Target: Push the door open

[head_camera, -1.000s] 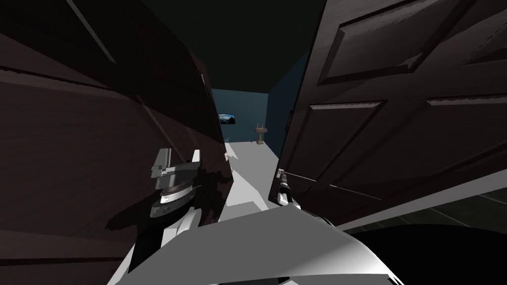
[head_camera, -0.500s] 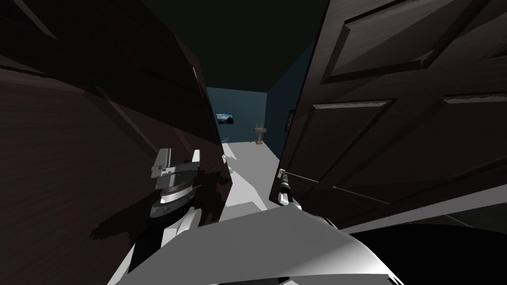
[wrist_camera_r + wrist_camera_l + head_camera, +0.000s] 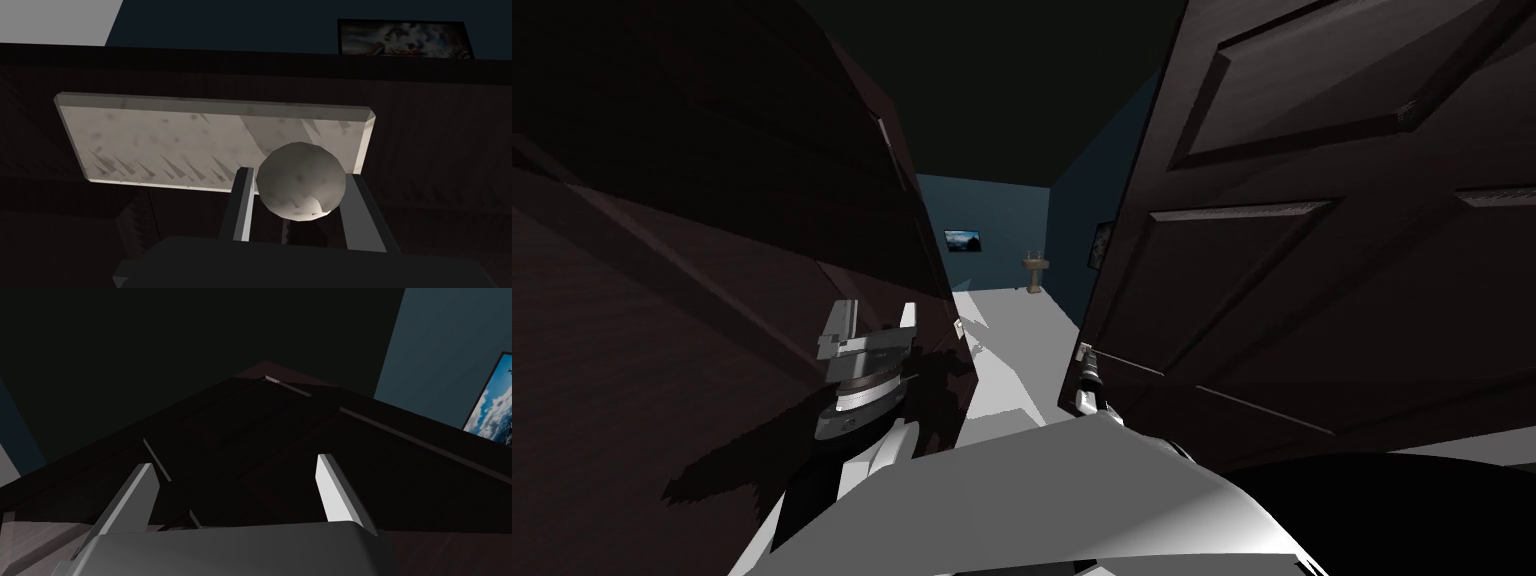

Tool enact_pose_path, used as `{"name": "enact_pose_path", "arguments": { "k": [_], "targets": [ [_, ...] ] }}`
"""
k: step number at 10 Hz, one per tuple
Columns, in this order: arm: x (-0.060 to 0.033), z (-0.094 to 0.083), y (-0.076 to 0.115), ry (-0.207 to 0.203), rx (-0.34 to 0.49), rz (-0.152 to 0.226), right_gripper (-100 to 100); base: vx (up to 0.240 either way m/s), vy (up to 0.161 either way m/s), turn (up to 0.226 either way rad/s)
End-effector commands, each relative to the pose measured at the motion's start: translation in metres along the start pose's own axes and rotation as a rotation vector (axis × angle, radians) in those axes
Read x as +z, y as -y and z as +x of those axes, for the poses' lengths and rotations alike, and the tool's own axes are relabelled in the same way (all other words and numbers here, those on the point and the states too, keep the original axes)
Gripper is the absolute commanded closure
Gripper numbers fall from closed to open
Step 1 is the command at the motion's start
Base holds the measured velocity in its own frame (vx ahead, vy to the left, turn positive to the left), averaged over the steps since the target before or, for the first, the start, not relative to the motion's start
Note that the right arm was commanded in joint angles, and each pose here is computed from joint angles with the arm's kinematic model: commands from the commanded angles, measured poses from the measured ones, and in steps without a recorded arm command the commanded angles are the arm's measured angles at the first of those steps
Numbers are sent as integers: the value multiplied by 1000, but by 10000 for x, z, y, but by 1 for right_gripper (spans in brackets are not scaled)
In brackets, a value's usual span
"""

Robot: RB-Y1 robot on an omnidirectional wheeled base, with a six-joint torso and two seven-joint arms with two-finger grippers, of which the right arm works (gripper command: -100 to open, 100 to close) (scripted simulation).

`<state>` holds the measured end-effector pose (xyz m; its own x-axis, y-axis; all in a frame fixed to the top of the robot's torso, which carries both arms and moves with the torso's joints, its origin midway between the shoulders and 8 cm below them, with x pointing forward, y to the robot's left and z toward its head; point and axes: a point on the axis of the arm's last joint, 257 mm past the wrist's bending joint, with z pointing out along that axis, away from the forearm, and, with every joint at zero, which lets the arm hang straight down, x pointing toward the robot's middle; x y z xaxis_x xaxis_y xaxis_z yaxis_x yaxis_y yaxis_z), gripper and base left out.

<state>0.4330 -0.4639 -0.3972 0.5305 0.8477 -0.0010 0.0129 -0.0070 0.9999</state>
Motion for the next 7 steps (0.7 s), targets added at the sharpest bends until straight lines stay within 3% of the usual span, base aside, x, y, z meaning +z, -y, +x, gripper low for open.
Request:
{"name": "enact_pose_path", "arguments": {
  "k": [1,7],
  "targets": [
    [24,-88,-50,26,1,-13,100,183,-16,-39],
    [26,-420,-56,114,2,-14,100,160,-16,-39]
  ]
}}
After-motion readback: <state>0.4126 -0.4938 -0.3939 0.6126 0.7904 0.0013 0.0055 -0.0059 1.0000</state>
